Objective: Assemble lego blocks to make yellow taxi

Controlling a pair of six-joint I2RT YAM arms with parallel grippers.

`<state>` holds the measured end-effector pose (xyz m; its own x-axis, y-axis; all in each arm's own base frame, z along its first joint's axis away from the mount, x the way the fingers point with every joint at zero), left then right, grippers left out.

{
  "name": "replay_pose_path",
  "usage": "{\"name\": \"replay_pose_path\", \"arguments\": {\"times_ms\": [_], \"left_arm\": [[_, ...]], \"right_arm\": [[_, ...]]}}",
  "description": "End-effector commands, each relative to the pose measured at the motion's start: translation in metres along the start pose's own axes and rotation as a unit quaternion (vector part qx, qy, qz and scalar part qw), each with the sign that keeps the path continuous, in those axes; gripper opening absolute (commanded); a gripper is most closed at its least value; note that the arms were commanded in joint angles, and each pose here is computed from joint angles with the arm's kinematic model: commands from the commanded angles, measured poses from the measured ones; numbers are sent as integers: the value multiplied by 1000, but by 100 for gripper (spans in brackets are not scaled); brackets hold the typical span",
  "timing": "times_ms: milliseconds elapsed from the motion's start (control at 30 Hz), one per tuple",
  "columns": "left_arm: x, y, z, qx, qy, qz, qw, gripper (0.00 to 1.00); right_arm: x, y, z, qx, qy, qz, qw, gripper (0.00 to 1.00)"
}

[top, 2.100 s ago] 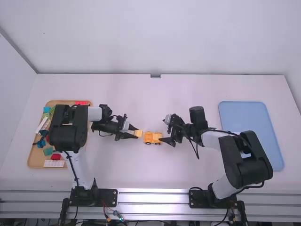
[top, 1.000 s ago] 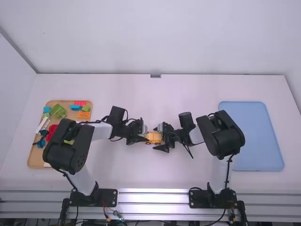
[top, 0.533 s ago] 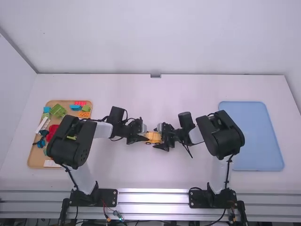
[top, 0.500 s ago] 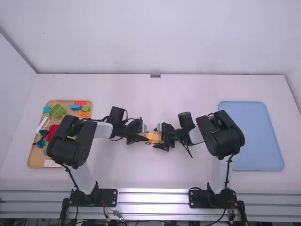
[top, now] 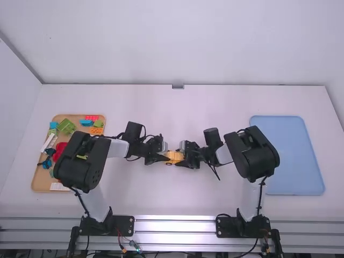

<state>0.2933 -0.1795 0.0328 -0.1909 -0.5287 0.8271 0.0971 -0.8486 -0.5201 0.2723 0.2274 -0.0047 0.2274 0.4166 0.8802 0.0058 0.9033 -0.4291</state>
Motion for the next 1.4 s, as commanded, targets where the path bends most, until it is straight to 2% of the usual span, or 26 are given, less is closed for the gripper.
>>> {"name": "replay_pose_path", "arguments": {"times_ms": [0,400,1100,1200,1233,1300,1367], "left_arm": [[3,2,0,-5,1,-8,1000,1],[2,3,-8,-21,11,-4,1000,1],[2,7,-4,-13,26,8,1000,2],[3,8,-5,-14,27,8,1000,11],[3,8,-5,-14,27,8,1000,12],[3,8,-5,-15,26,8,1000,23],[2,8,-6,-15,25,8,1000,29]], "right_arm": [[-2,1,-4,-3,4,3,1000,45],[-8,1,0,26,1,34,999,42],[-4,2,-2,27,1,30,999,43],[-4,2,-2,27,1,30,999,43],[-4,2,-2,27,1,30,999,43],[-4,2,-2,27,1,30,999,43],[-4,2,-2,26,1,30,999,44]]}}
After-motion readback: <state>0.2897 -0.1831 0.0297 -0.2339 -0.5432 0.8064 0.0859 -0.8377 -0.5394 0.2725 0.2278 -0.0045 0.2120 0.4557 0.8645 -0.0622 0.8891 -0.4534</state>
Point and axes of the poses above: each hand's point on the last joint's axis, 136 mm out from that joint toward the fingers, its own y axis out along the fingers, its own z axis along the line the jaws close on, x = y × z, the point moved 3 cm from there along -y, back along the fingers, and after that the axes turned 12 degrees about y, right-handed, at the moved point
